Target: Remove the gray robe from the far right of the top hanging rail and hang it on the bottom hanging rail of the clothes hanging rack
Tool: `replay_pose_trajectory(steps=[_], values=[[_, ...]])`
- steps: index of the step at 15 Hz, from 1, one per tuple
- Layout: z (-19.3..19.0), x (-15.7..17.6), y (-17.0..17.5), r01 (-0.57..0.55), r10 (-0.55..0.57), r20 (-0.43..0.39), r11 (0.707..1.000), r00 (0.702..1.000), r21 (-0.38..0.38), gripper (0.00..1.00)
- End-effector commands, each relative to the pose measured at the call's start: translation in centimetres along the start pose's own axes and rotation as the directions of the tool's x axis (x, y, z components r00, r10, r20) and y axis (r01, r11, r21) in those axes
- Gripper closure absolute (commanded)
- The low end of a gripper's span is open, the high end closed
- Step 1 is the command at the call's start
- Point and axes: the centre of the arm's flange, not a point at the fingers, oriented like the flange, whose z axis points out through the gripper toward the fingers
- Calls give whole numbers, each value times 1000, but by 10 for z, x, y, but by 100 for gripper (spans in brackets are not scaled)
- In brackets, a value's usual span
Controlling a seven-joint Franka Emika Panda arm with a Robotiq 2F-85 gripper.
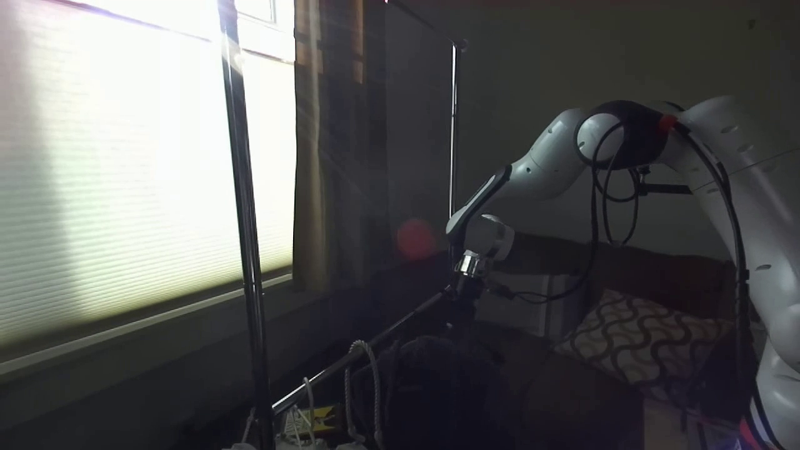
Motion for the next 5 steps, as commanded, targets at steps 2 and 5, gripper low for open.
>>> replay_pose_trajectory(steps=[2, 5], values=[[-95, -45, -19, 84, -79, -104, 996, 991, 39, 5], [-97, -22, -12, 93, -91, -106, 996, 990, 14, 8]])
